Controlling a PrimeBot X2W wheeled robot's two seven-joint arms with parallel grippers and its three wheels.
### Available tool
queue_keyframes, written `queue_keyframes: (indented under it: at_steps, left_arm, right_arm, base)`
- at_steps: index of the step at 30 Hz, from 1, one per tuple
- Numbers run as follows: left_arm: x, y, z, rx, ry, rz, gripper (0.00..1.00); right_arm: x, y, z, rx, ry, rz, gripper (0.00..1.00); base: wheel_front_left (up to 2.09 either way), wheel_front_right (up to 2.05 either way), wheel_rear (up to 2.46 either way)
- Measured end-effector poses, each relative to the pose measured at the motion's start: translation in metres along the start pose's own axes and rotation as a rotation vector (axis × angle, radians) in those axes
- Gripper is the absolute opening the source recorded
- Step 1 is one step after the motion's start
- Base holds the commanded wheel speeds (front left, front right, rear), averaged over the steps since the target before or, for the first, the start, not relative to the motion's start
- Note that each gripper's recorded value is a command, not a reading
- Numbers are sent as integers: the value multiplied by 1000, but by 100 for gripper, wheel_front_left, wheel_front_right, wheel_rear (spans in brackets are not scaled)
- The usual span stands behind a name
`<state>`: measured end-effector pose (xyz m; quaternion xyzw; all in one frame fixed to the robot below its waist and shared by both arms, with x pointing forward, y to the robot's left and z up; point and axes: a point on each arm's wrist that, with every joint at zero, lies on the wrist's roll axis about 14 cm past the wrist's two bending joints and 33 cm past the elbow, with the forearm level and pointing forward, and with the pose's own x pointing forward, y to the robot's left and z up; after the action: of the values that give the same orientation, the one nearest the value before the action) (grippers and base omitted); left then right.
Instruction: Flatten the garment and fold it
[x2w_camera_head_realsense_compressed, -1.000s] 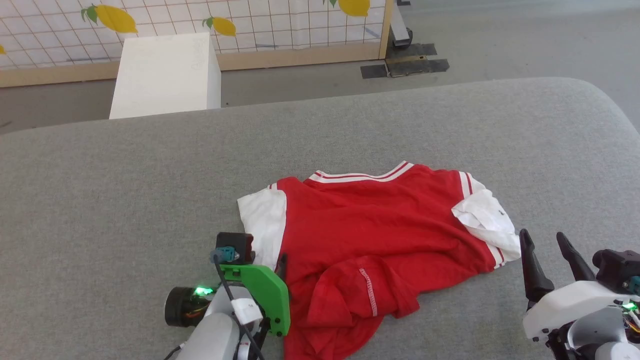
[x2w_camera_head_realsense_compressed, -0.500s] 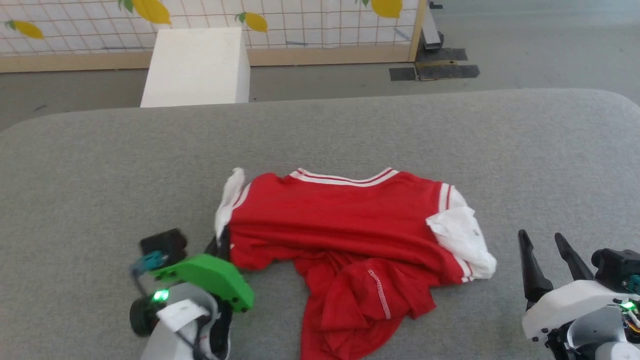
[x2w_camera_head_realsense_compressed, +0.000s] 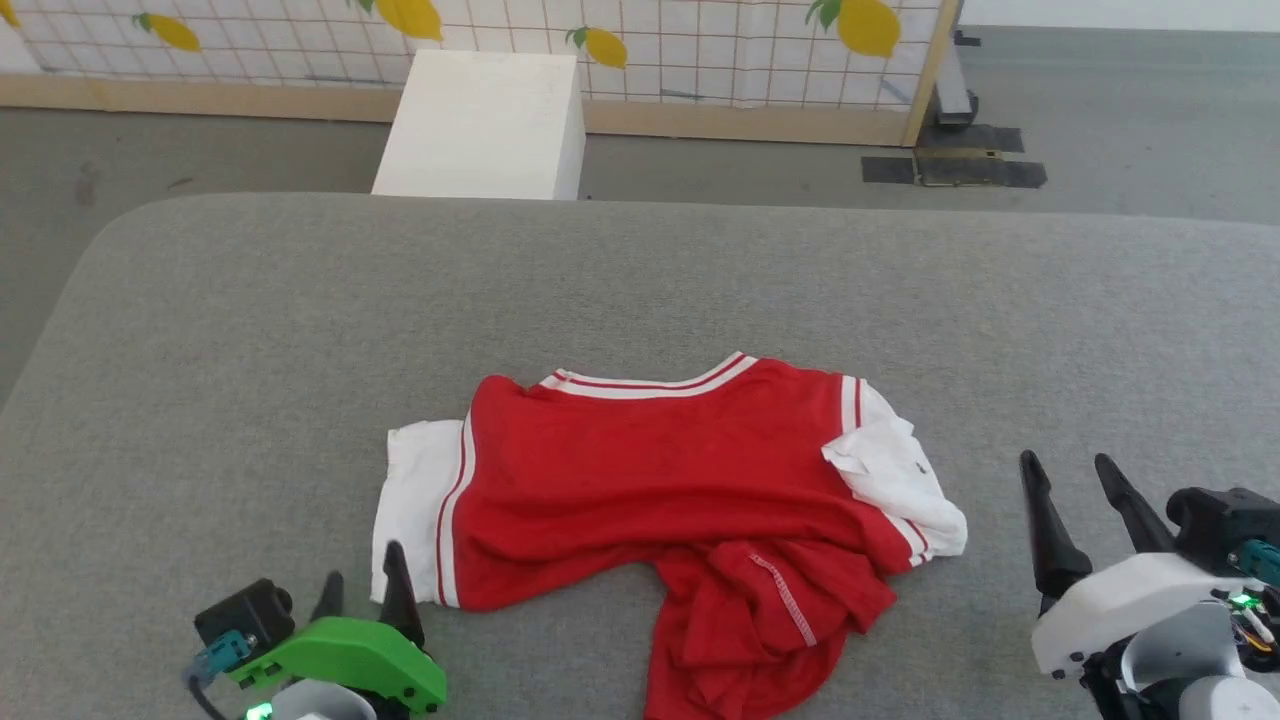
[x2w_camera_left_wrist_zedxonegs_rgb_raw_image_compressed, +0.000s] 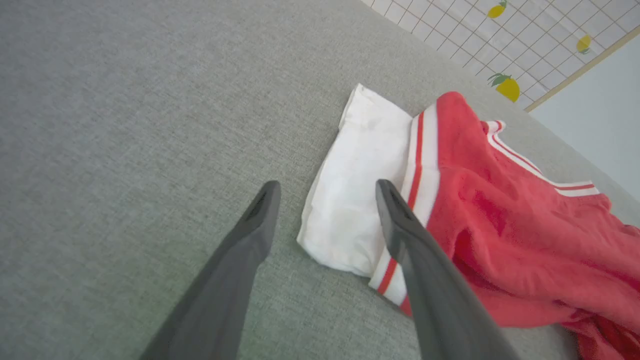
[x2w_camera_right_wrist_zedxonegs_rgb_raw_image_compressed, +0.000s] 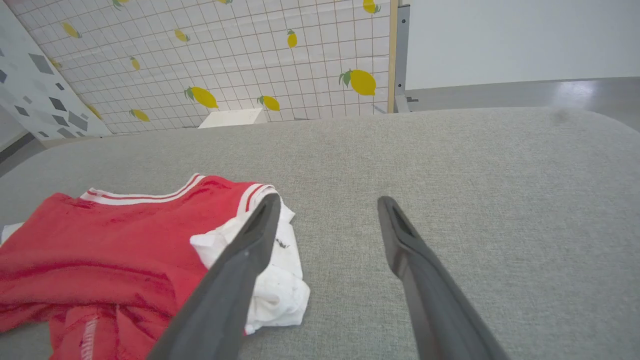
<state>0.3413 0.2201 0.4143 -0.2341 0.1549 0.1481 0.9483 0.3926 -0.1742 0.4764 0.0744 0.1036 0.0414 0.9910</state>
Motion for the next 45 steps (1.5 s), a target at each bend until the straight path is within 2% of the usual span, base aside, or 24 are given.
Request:
queue_keyframes:
  at_steps: [5, 9, 17, 18, 20, 22, 27, 32, 33, 34, 35, 38, 39, 45]
  left_arm:
    - [-5, 0, 41, 69, -215, -32, 100]
    - [-5, -4, 54, 117, -280, -53, 100]
    - [-4, -7, 62, 146, -313, -61, 100]
    - [-4, -6, 61, 145, -313, -59, 100]
    - [-5, -6, 60, 149, -310, -60, 100]
    - [-5, -5, 59, 148, -307, -58, 100]
    - [-6, -6, 56, 146, -299, -69, 100]
    - [-5, -13, 48, 152, -275, -101, 100]
    - [-5, -15, 45, 154, -265, -108, 100]
    - [-4, -16, 40, 156, -251, -115, 100]
    - [-2, -18, 37, 158, -235, -126, 100]
    - [9, -27, 33, 180, -182, -161, 100]
    - [32, -38, 45, 226, -130, -190, 100]
    - [63, -39, 29, 249, 72, -152, 100]
  right_arm:
    - [9, 34, -6, -71, 37, 96, 100]
    - [20, 65, -24, -178, 133, 182, 100]
    - [28, 59, -86, -297, 491, 163, 100]
    - [28, 57, -91, -305, 520, 158, 60]
    - [32, 53, -87, -295, 514, 142, 0]
    - [38, 44, -79, -267, 488, 112, 0]
    - [41, 5, -54, -104, 381, 0, 0]
    - [29, -43, -54, 63, 346, -138, 0]
    - [25, -50, -58, 87, 354, -159, 4]
    - [22, -56, -63, 107, 367, -177, 48]
    - [18, -60, -69, 119, 384, -192, 100]
    - [13, -66, -74, 136, 398, -211, 100]
    - [11, -70, -71, 140, 365, -221, 100]
    - [10, -71, -66, 147, 325, -218, 100]
  base:
    - [0, 0, 0]
    - [0, 0, 0]
    - [0, 0, 0]
    - [0, 0, 0]
    - [0, 0, 0]
    - [0, 0, 0]
    - [0, 0, 0]
    - [0, 0, 0]
    - [0, 0, 0]
    - [0, 0, 0]
    - [0, 0, 0]
    - [0, 0, 0]
    - [0, 0, 0]
    - [0, 0, 0]
